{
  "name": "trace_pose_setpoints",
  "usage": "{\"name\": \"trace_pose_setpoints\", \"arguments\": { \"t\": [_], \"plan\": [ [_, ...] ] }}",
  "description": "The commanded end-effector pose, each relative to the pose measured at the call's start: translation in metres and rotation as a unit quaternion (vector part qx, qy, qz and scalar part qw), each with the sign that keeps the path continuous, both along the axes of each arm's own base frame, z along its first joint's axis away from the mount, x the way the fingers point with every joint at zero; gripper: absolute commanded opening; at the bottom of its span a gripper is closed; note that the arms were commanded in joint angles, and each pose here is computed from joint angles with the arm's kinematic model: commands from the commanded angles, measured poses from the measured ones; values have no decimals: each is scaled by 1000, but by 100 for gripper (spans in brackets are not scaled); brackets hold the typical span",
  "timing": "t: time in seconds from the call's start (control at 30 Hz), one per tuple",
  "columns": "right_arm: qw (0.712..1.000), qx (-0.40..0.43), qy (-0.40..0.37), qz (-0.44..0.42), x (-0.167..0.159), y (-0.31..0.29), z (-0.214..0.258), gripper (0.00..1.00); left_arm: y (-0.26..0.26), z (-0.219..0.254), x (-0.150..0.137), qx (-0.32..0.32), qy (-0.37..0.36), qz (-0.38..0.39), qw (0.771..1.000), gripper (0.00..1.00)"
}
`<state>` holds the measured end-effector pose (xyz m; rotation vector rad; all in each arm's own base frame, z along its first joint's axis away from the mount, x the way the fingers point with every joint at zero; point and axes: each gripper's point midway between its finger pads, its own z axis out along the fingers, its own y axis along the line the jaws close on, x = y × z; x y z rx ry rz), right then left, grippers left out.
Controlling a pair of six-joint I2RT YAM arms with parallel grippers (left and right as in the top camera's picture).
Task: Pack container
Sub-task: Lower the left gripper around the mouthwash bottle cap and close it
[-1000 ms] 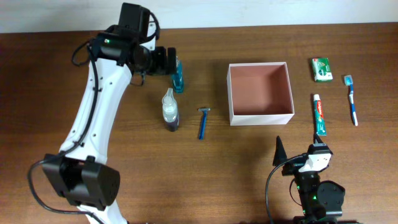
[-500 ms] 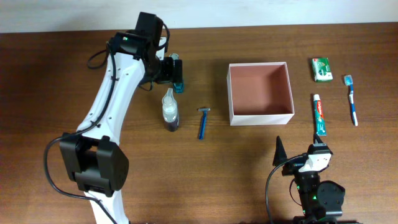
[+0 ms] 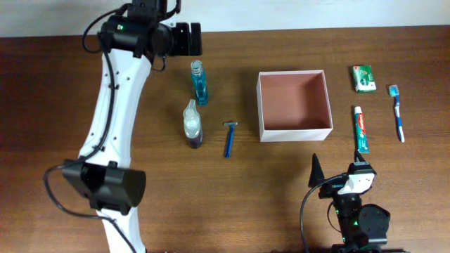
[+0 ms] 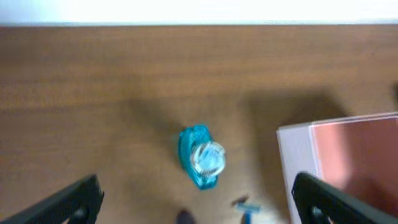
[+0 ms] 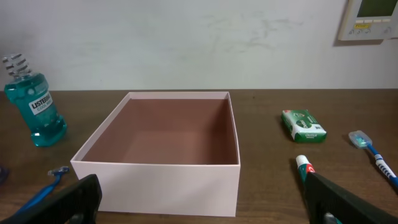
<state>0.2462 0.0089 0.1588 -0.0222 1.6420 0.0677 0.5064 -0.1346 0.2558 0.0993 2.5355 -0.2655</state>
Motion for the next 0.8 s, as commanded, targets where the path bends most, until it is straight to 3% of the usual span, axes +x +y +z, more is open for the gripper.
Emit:
{"name": "trace_pose_setpoints", "arguments": {
  "t": [0.0, 0.33, 0.57, 0.77],
  "plan": [
    [1000, 2, 2, -1, 0, 0, -2, 99, -13, -56, -1, 39, 60, -48, 996, 99],
    [1000, 2, 2, -1, 0, 0, -2, 99, -30, -87, 17, 49, 58, -53, 996, 99],
    [1000, 2, 2, -1, 0, 0, -2, 99, -12, -94, 16, 69, 74, 16, 995, 99],
    [1000, 2, 2, -1, 0, 0, -2, 99, -12, -107, 13, 68, 93, 25, 993, 100]
  ]
}}
